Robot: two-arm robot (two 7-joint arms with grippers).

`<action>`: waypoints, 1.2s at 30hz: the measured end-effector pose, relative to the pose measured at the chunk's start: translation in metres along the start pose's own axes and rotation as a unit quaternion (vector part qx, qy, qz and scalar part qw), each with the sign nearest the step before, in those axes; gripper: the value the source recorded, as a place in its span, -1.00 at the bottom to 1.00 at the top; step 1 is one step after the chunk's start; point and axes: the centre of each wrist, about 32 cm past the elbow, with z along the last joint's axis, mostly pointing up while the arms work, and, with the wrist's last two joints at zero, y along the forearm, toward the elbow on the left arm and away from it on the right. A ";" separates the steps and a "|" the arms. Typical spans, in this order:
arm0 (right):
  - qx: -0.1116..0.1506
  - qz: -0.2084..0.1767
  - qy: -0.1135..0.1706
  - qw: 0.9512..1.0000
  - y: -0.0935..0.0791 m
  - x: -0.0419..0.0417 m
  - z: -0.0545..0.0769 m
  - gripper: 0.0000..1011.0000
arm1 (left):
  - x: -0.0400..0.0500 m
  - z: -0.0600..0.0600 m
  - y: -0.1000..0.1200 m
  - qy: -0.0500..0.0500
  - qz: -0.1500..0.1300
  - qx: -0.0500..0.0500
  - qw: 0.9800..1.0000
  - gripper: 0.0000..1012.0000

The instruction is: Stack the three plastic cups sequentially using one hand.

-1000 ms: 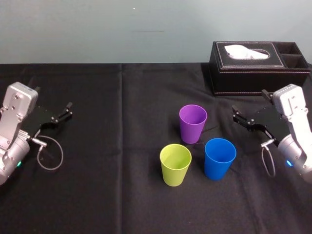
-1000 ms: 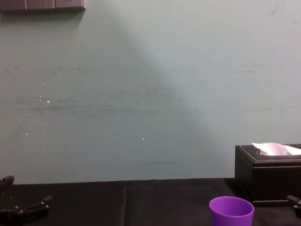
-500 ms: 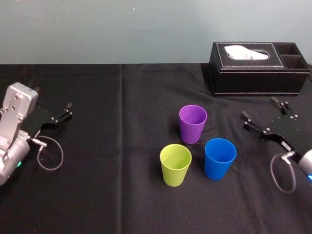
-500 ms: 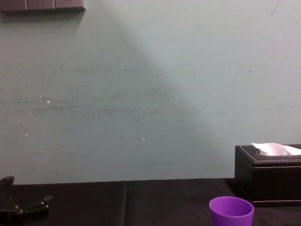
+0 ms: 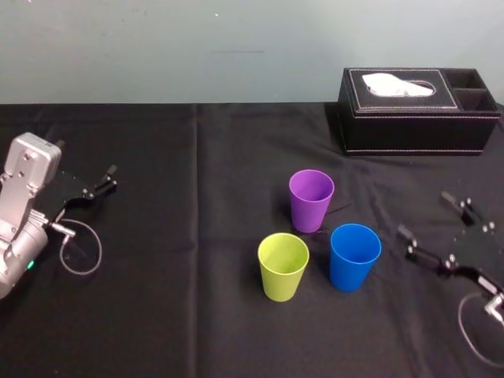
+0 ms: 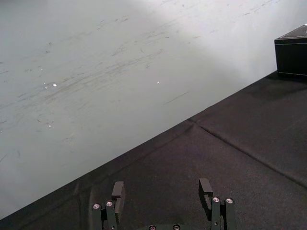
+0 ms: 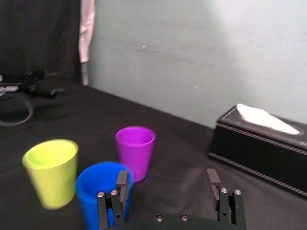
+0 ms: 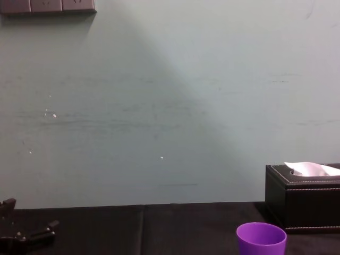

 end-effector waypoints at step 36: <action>-0.051 0.085 0.024 0.995 0.008 -0.0220 -0.028 0.99 | 0.0000 0.000 0.000 0.000 0.000 0.000 1.000 1.00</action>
